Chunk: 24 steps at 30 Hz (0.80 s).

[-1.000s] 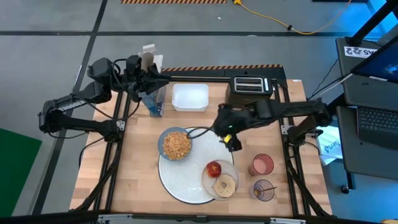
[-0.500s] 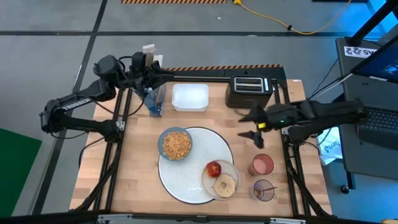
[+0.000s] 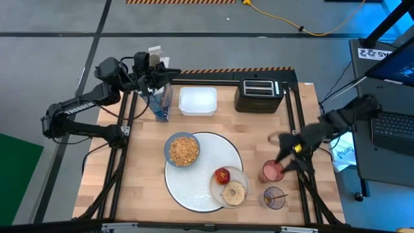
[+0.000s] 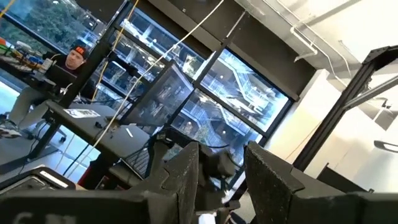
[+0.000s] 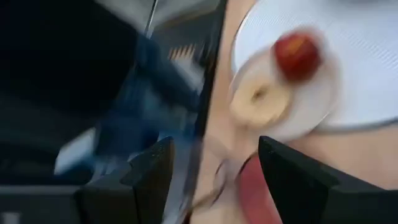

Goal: Arrange a breakfast setting
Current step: Put the gold spoon on the white table mat

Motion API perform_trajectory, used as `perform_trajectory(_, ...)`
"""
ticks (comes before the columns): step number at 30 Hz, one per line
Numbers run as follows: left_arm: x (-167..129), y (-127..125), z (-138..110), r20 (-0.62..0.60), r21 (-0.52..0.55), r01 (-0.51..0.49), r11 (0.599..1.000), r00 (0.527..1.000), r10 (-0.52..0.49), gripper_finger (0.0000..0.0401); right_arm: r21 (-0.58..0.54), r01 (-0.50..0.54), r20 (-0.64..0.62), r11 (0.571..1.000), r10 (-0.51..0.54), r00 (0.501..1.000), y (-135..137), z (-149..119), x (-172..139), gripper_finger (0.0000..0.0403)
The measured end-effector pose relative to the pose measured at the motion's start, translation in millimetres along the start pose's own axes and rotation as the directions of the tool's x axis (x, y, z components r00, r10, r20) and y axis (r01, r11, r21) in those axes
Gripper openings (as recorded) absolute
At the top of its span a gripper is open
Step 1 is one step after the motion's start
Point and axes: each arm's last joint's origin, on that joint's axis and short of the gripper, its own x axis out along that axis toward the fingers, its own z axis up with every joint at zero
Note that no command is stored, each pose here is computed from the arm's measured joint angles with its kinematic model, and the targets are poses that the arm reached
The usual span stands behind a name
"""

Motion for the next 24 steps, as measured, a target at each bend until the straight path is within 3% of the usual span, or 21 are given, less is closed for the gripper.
perform_trajectory(4, 1.5, -3.8, -3.5, -0.003, -0.006, 0.007, 1.000, 1.000, -0.007, 0.0119, -0.070, -0.011, -0.113, 0.998, 0.003, 0.994, 16.5, -17.2, 12.2, 0.0229)
perform_trajectory(9, 3.1, -8.2, -7.5, -0.007, -0.012, 0.016, 1.000, 1.000, -0.016, 0.0119, -0.166, 0.073, -0.202, 0.983, -0.107, 0.974, 30.0, -39.7, 27.4, 0.0227)
perform_trajectory(15, 4.4, -11.6, -10.5, 0.010, -0.019, 0.000, 1.000, 1.000, 0.000, 0.0119, -0.265, 0.111, -0.259, 0.958, -0.182, 0.949, 41.8, -56.3, 48.3, 0.0227)
perform_trajectory(24, 4.5, -11.3, -10.3, 0.027, -0.020, -0.018, 1.000, 0.999, 0.019, 0.0119, -0.327, 0.120, -0.299, 0.937, -0.223, 0.928, 51.2, -69.1, 69.8, 0.0227)
